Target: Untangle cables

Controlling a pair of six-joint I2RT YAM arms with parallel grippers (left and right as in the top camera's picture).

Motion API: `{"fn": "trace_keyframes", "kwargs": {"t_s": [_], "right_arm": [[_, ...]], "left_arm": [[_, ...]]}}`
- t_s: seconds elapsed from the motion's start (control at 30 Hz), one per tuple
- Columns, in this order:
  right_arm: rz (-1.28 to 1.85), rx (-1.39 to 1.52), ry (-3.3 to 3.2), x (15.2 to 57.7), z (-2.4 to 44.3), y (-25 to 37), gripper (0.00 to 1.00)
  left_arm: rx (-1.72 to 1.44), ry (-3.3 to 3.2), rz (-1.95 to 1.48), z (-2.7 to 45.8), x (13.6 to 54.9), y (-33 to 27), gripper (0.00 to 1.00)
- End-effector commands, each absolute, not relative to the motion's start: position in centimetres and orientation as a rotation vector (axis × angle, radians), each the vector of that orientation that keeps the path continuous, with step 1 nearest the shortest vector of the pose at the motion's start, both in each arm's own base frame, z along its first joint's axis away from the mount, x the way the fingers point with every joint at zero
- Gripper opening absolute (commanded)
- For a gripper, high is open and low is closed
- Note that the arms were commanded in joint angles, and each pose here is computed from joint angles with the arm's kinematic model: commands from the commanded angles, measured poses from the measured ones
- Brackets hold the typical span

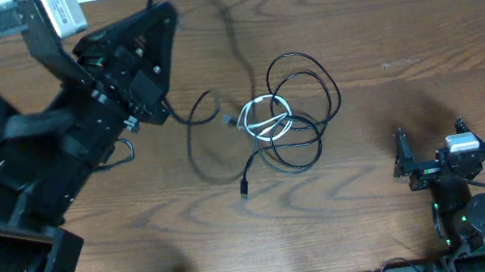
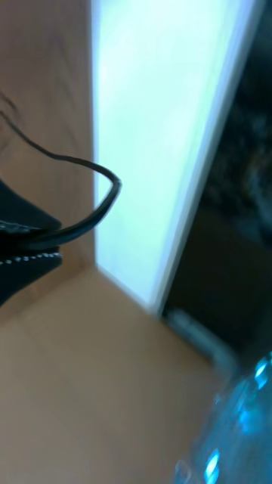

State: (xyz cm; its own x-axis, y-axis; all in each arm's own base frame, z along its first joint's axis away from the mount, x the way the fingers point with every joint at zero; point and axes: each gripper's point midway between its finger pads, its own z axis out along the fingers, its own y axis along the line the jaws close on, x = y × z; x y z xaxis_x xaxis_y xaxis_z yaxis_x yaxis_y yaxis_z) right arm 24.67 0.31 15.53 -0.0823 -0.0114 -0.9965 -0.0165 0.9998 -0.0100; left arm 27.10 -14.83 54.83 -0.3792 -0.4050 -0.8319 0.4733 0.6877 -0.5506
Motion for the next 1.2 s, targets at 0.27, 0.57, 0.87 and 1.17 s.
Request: {"fn": "trace_keyframes", "kwargs": {"t_s": [0.27,0.57,0.87,1.17], "right_arm": [[-0.001,-0.025,1.657,24.7,15.4,0.3,0.99],[-0.001,-0.024,1.621,24.7,16.3,0.3,0.99],[0.718,-0.266,1.378,21.0,22.9,9.8,0.99],[0.473,-0.391,1.352,20.0,33.5,8.8,0.99]], "left_arm": [[-0.180,2.040,-0.479,45.4,31.1,-9.8,0.08],[-0.167,2.079,-0.458,44.6,30.1,-9.5,0.07],[0.028,2.029,-0.670,47.0,26.6,-12.3,0.07],[0.282,1.901,-1.025,50.9,23.5,-17.1,0.08]]}}
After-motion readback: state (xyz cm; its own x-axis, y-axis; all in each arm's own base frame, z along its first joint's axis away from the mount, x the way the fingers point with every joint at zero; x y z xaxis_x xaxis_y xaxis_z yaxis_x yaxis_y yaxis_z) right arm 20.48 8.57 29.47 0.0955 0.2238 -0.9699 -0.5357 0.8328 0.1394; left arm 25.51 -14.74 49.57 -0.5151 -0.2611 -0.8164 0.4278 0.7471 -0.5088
